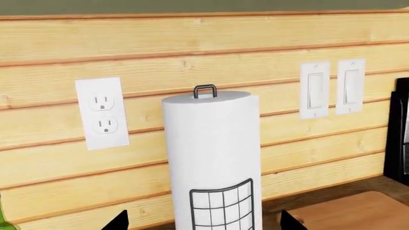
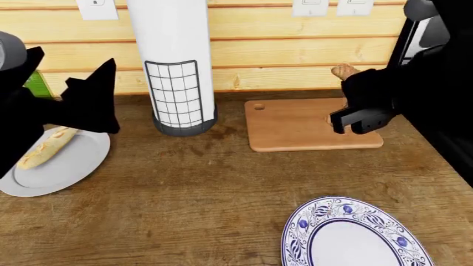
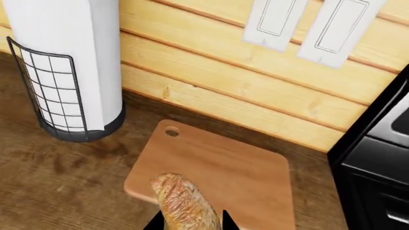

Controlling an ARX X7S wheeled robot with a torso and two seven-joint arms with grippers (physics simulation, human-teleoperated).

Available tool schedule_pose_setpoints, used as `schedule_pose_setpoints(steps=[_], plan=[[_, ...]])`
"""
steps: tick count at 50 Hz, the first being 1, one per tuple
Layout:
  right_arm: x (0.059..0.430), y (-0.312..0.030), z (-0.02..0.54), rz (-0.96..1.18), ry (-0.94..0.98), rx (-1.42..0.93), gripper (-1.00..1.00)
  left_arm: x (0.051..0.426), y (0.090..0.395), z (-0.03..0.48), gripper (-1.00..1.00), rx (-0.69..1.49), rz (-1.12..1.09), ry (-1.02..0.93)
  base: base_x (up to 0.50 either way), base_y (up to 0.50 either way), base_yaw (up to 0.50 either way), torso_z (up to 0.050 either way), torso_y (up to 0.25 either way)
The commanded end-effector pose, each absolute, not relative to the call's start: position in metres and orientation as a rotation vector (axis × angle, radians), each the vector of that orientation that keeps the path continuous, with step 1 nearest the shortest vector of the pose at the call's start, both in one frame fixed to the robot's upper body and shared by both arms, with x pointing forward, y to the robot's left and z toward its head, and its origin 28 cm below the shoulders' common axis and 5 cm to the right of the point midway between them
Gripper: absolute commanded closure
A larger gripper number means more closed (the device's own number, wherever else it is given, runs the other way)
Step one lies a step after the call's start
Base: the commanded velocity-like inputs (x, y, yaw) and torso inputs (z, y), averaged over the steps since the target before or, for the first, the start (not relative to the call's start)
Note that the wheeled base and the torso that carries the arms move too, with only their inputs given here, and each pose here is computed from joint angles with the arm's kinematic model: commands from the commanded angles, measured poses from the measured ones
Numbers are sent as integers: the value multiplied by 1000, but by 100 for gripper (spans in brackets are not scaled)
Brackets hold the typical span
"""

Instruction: From the different types of pastries on the counter, select a croissant and place it on the cutting board. Then retrieve a jar of jam from the cabinet and place it alongside the croissant on the cutting board.

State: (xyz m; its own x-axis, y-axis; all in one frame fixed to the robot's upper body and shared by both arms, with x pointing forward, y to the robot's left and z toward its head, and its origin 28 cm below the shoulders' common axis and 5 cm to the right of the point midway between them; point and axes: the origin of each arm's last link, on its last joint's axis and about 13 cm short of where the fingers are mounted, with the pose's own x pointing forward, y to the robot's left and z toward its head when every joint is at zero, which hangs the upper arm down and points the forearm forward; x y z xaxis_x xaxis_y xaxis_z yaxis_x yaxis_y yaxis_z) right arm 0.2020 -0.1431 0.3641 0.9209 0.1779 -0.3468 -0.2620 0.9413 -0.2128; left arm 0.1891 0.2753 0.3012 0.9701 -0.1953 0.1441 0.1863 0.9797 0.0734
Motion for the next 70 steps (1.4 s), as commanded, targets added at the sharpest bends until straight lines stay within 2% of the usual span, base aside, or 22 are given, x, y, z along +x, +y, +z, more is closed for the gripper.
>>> schedule_pose_setpoints(steps=[1, 28, 35, 56, 70], plan=[[225, -140, 377, 236, 280, -261, 100, 189, 273, 299, -100, 61, -204, -156, 0, 0, 0, 0, 0], [317, -141, 407, 295, 445, -337, 100, 218, 282, 330, -100, 105, -187, -157, 0, 0, 0, 0, 0], [336, -141, 413, 276, 463, -341, 100, 218, 282, 339, -100, 131, -200, -166, 2, 0, 0, 0, -176], [368, -128, 429, 297, 477, -362, 100, 211, 286, 344, -100, 147, -197, -182, 2, 0, 0, 0, -250], [375, -121, 426, 318, 565, -410, 100, 205, 289, 347, -100, 128, -183, -195, 1, 0, 0, 0, 0]])
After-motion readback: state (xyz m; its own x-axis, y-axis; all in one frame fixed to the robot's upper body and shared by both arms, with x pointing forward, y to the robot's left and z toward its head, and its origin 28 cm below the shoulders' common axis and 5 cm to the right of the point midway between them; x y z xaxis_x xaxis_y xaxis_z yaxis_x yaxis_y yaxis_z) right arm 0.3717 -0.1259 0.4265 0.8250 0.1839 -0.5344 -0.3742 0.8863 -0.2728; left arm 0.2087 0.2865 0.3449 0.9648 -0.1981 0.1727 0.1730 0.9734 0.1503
